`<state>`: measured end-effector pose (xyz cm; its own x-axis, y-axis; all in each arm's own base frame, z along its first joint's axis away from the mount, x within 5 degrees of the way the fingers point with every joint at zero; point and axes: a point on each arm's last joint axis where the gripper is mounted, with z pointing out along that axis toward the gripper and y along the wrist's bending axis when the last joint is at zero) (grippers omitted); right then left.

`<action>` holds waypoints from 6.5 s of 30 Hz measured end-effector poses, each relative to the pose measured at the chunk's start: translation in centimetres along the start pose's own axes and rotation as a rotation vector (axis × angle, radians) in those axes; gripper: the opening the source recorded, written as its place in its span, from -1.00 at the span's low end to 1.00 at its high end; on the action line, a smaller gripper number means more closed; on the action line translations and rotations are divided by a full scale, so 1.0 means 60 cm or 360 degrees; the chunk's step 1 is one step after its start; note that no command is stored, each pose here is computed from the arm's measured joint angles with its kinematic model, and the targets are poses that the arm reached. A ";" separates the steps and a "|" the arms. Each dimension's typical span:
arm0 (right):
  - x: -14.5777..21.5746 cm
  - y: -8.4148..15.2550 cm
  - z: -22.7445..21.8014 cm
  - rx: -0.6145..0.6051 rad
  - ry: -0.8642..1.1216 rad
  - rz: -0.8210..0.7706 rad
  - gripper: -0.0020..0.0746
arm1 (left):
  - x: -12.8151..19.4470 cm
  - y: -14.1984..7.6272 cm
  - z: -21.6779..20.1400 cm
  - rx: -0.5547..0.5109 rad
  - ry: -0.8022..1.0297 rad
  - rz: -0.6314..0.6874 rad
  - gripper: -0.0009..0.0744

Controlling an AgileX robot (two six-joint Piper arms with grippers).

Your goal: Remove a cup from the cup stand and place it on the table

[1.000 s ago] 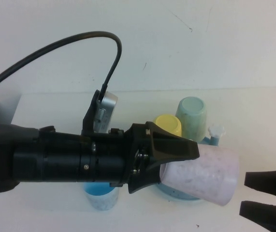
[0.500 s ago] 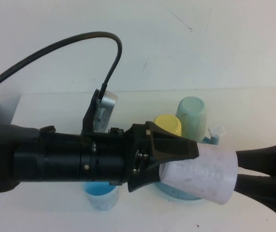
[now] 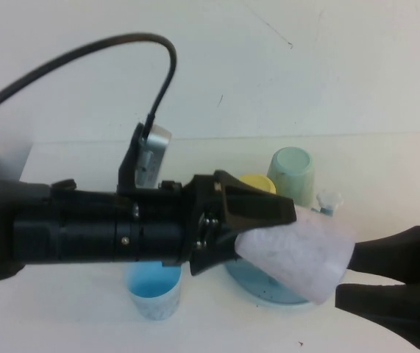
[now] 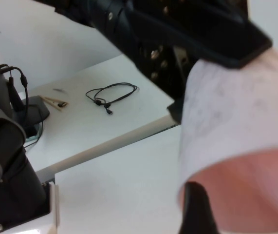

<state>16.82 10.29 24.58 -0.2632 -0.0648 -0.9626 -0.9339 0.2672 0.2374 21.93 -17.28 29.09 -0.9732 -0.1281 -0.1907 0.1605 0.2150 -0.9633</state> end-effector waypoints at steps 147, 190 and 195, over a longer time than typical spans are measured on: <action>0.036 -0.243 -0.006 0.0777 0.2264 0.0675 -0.88 | -0.063 0.025 -0.112 -0.0197 0.0034 0.0736 -0.98; -0.172 0.107 -0.110 0.0937 0.0562 -0.0397 -0.90 | 0.024 -0.055 -0.194 -0.0872 -0.0475 0.1453 -0.98; -0.141 0.147 -0.106 0.0819 0.0025 -0.0581 -0.94 | 0.091 -0.061 -0.229 -0.1006 -0.0808 0.1565 -0.98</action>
<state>9.29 7.08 35.67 0.0433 -0.2522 -0.9667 -0.7294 0.6532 -0.2031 13.74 -5.45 34.19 -0.2949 0.0225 -0.9553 0.5332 0.8334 -0.1450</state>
